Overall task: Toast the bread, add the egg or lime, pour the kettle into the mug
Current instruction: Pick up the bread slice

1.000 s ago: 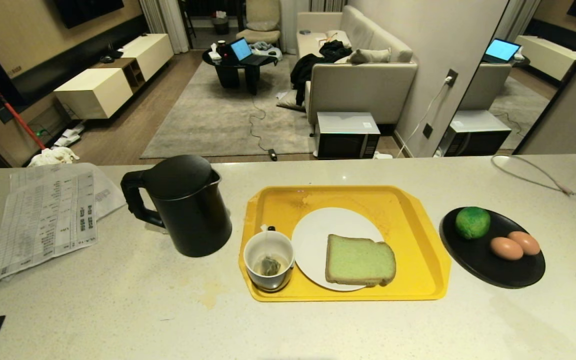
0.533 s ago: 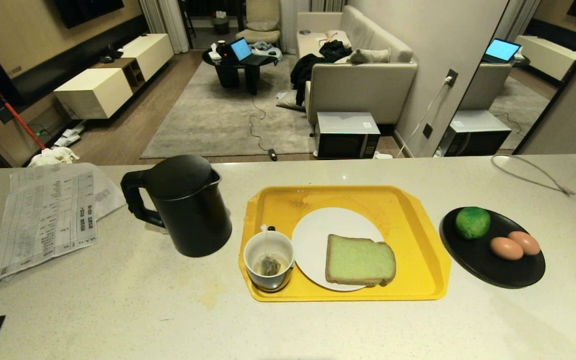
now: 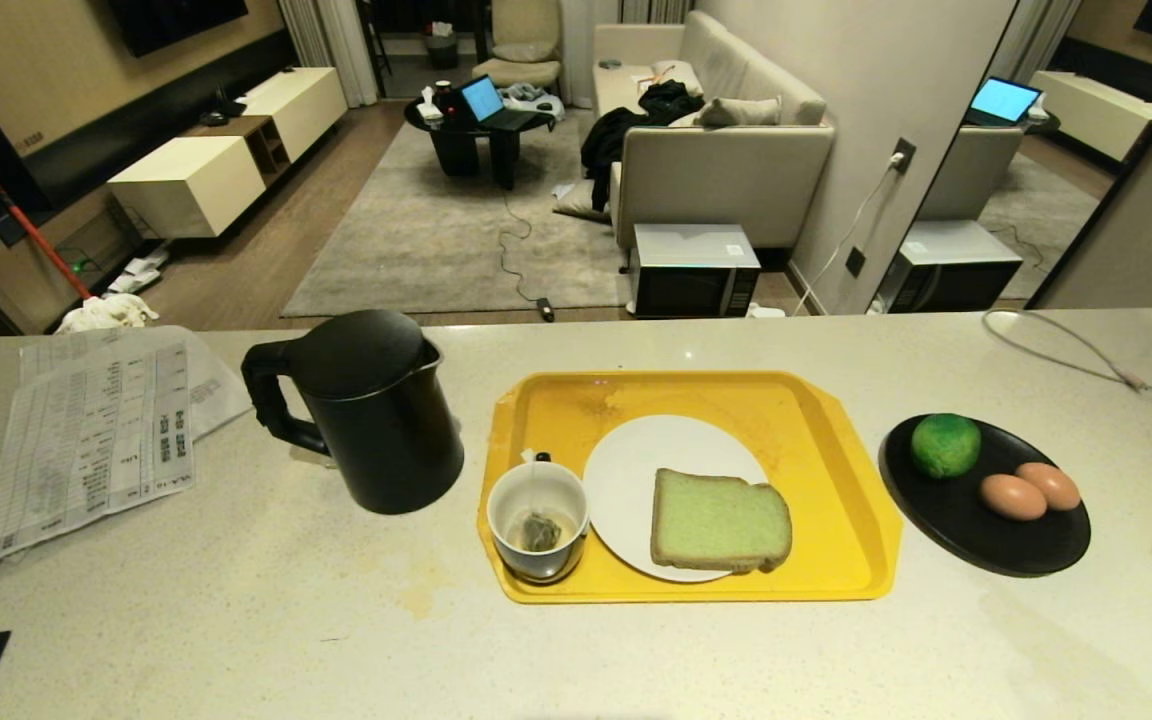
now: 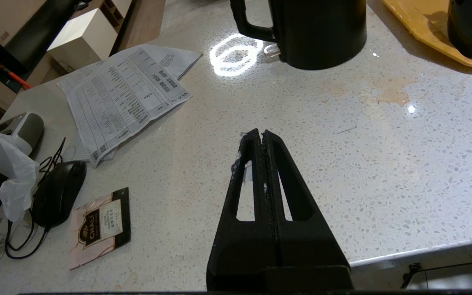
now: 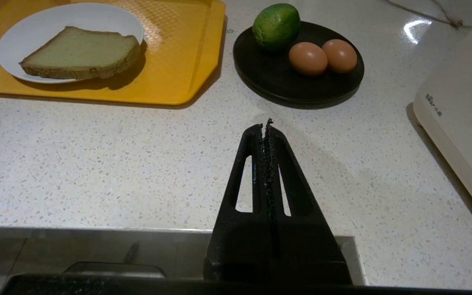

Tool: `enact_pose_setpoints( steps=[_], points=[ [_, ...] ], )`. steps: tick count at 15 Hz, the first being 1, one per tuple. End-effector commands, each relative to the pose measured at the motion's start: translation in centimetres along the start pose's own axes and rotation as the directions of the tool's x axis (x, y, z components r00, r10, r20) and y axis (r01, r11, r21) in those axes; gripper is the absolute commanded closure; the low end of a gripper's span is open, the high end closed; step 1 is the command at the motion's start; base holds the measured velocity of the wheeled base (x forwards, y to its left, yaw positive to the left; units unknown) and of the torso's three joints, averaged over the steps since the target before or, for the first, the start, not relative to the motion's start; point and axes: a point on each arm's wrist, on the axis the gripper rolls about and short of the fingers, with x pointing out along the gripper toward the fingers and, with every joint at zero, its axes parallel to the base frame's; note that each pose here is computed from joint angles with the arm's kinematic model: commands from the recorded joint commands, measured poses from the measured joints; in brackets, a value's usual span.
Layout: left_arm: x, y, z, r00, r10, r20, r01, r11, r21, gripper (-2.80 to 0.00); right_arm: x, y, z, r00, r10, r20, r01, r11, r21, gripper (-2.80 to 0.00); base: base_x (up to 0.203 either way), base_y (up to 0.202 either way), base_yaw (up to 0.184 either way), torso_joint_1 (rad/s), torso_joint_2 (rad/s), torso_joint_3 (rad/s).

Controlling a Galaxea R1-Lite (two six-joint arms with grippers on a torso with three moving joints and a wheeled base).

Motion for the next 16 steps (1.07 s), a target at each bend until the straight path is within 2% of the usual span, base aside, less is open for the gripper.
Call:
enact_pose_setpoints(
  steps=[1,16],
  points=[
    [-0.01,0.01,0.02,1.0,0.001,0.002,-0.001,1.0,0.002,0.0,0.03,0.0,-0.08,1.0,0.0,-0.003,0.0,1.0,0.0,0.0,0.0,0.0,0.0,0.0,0.0,0.0],
    [-0.01,0.01,0.02,1.0,0.001,0.002,-0.001,1.0,0.002,0.0,0.03,-0.01,-0.08,1.0,-0.005,-0.003,0.005,1.0,-0.002,0.0,0.0,0.0,0.0,0.0,0.0,0.0]
  ],
)
